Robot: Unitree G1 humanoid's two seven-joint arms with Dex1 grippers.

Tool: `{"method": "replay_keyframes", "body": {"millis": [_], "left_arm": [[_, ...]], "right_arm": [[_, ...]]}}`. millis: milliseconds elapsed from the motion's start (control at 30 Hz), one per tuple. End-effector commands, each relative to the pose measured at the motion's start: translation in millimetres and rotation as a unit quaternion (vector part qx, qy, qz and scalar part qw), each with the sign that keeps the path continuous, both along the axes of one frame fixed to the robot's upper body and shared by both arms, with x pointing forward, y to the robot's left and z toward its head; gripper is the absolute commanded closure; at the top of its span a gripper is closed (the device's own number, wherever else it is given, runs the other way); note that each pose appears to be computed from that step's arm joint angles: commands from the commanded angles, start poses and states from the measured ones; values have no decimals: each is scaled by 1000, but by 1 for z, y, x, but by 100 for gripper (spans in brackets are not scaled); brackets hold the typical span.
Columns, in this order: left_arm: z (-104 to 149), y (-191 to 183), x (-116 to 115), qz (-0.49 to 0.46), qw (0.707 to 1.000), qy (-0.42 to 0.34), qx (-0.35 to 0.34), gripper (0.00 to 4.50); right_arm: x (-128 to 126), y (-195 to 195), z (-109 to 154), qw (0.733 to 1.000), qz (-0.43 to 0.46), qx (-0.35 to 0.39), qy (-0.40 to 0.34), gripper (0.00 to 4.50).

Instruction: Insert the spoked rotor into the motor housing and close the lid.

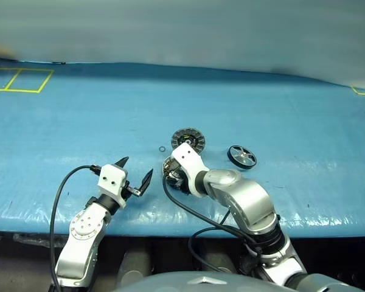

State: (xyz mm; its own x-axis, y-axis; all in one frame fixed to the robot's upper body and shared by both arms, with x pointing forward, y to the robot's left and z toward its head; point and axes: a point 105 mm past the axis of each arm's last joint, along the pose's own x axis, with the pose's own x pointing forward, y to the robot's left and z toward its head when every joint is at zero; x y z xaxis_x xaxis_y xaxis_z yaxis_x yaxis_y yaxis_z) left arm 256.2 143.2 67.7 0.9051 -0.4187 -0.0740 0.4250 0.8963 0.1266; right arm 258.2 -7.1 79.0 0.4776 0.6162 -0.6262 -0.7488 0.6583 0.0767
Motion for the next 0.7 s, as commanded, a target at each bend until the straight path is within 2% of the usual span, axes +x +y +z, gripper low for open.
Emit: {"method": "replay_keyframes", "body": {"millis": [33, 167, 500, 700], "left_arm": [[11, -4, 0, -13, 1000, -21, 0, 0], [11, -5, 0, -15, 1000, -19, -1, 0], [13, -6, 0, -22, 1000, -21, -6, 0], [12, 0, 2, -44, 999, 15, -25, 0]], "right_arm": [[-17, 15, -6, 999, 33, 14, 34, 233], [-9, 16, 2, 1000, 22, 11, -3, 106], [-9, 15, 49, 997, 32, 55, -51, 106], [-12, -4, 67, 989, 33, 126, -64, 106]]}}
